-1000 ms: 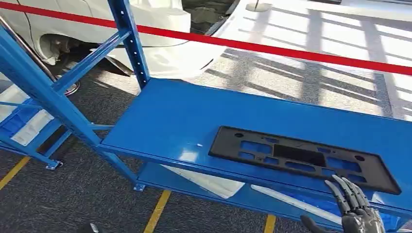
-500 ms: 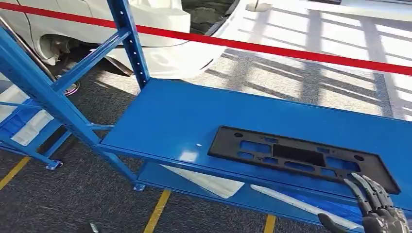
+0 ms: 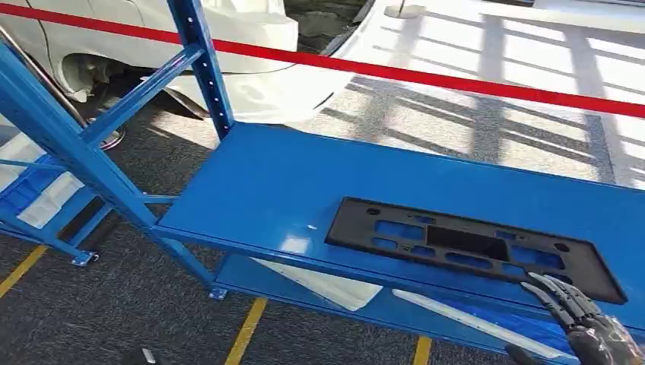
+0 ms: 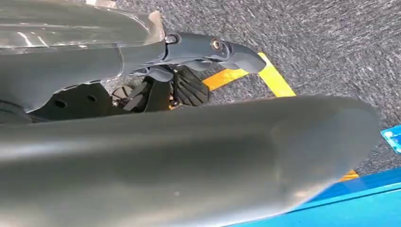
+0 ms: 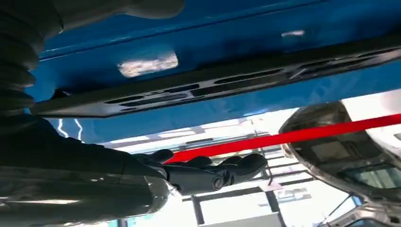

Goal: Take the parts from the cabinet and place them on the table.

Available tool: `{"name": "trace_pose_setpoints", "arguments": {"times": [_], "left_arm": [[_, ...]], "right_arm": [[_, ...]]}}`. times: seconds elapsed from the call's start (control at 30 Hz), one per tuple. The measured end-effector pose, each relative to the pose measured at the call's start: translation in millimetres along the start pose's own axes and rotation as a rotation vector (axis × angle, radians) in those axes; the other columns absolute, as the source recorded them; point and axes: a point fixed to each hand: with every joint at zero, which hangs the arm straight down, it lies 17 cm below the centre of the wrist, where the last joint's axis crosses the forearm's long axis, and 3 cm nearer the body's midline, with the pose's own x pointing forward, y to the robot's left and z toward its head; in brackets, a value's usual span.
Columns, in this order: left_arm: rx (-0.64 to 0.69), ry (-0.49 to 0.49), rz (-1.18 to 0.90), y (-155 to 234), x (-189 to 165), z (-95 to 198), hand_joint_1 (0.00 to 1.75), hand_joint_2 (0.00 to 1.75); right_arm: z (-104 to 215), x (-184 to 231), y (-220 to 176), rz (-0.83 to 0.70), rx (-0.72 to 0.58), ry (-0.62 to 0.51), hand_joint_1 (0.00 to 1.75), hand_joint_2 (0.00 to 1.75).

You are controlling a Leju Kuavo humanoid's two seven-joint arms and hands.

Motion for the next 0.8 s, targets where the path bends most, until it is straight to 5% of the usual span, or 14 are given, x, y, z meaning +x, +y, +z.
{"name": "trace_pose_setpoints", "arguments": {"times": [0.2,0.3,0.33,0.8], "left_arm": [[-0.003,0.002,-0.001,-1,0,0,0.0,0.0],[-0.005,0.002,0.0,-3,1,0,0.0,0.0],[-0.006,0.002,0.0,-3,1,0,0.0,0.0],[-0.013,0.006,-0.001,-7,2,-1,0.0,0.0]], "right_arm": [[-7,-5,-4,0.033,0.05,-0.035,0.1,1.75],[-12,-9,-7,0.064,0.069,-0.046,0.19,1.75],[-14,-10,-8,0.075,0.074,-0.047,0.37,1.75],[-43,-51,-18,0.218,0.178,-0.03,0.42,1.75]]}}
